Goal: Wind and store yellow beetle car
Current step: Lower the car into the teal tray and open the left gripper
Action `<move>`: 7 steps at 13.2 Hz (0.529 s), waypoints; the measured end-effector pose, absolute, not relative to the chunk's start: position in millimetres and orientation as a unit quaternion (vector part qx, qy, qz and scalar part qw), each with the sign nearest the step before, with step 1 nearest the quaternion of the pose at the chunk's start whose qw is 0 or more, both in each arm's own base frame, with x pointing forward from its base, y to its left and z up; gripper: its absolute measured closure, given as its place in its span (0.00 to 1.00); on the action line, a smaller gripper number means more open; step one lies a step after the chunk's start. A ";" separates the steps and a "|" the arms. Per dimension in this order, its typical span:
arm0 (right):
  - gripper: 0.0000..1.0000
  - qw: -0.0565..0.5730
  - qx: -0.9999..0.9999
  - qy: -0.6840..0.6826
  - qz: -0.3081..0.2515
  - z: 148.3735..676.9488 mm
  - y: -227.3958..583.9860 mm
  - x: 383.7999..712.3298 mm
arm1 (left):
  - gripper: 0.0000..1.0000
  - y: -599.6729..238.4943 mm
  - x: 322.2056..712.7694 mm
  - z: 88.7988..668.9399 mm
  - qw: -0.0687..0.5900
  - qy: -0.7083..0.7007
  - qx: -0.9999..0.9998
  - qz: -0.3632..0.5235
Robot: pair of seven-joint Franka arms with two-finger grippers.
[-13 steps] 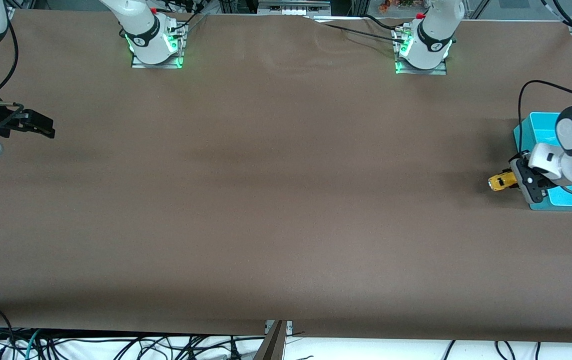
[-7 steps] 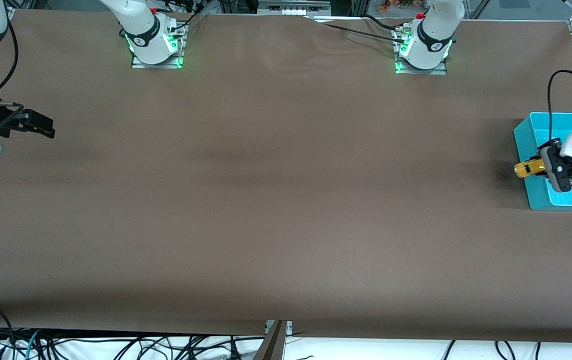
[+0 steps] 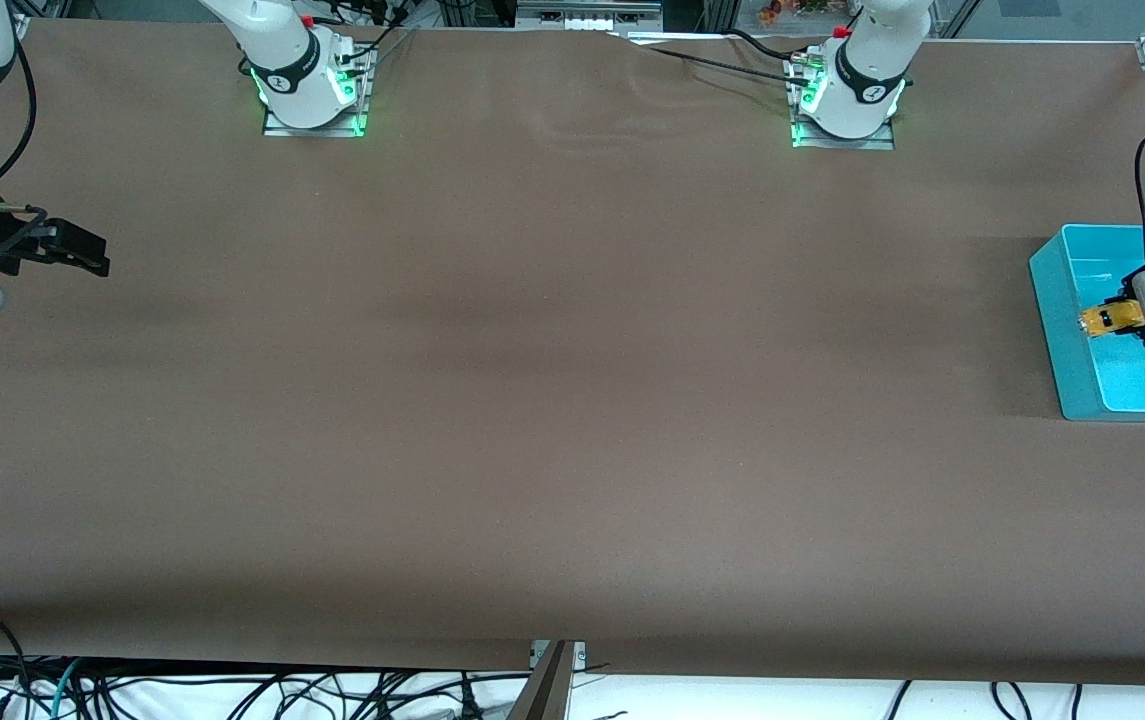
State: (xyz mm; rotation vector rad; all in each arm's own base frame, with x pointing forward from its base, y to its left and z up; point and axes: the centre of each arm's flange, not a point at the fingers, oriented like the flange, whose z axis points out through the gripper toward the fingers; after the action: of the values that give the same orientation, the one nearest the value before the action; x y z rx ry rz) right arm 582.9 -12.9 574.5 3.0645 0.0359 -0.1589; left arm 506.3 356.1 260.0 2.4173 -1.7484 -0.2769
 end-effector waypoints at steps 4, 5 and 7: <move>0.00 0.036 0.998 0.012 -0.052 574.5 -13.0 582.9 | 0.49 376.0 493.5 225.7 0.066 -0.582 0.806 -0.080; 0.00 0.036 0.998 0.012 -0.052 574.5 -13.0 582.9 | 0.49 377.9 491.5 217.3 0.068 -0.582 0.806 -0.080; 0.00 0.036 0.998 0.012 -0.052 574.5 -13.0 582.9 | 0.49 378.2 491.6 214.2 0.068 -0.584 0.805 -0.079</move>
State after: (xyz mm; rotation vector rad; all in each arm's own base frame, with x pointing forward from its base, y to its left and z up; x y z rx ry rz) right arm 582.9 -13.0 574.5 3.0645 0.0355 -0.1589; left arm 491.6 378.2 214.2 2.4258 -1.7578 -0.2369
